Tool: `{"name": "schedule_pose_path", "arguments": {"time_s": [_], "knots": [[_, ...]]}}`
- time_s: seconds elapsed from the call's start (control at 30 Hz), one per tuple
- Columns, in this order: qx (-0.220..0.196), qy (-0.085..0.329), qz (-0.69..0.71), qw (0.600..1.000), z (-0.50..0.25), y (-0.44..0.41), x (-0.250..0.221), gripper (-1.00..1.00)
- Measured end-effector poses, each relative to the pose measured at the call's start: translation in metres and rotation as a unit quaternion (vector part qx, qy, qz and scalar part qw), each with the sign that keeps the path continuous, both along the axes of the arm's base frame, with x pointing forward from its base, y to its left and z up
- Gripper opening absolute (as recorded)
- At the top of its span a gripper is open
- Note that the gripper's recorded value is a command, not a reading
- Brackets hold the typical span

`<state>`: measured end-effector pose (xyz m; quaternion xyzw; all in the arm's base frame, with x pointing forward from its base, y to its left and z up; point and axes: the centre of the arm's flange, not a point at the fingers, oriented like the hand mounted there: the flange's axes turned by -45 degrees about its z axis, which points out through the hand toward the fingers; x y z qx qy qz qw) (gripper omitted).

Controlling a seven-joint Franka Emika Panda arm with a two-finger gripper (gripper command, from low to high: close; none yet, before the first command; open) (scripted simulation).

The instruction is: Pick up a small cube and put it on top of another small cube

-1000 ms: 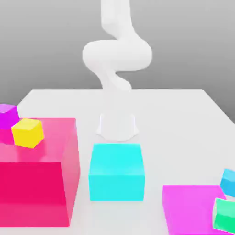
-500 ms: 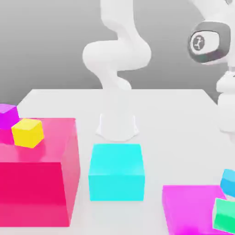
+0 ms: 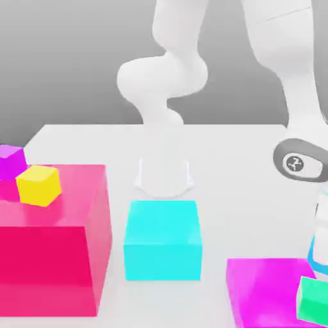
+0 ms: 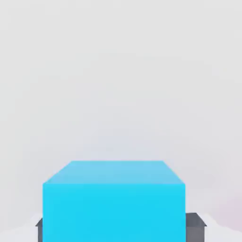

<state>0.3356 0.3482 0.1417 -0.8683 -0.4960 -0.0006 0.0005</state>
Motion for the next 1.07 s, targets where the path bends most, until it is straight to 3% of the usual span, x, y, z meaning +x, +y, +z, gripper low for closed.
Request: {"name": "schedule_pose_path", "arguments": {"time_s": [0.2,0.27,0.43,0.57,0.8,0.93,0.97,1.07], "knots": [[0.000,0.000,0.000,1.000,0.041,0.000,0.000,-1.00],[-0.008,-0.006,-0.030,0.999,0.067,-0.023,0.024,-1.00],[-0.033,-0.021,-0.187,0.982,0.133,-0.157,0.114,-1.00],[-0.040,-0.022,-0.342,0.938,0.195,-0.311,0.147,-1.00],[-0.015,-0.006,-0.517,0.856,0.290,-0.495,0.096,-1.00],[0.001,0.001,-0.579,0.815,0.270,-0.561,0.058,-1.00],[0.002,0.001,-0.582,0.813,0.261,-0.564,0.056,1.00],[0.002,0.001,-0.582,0.813,0.261,-0.564,0.056,1.00]]}}
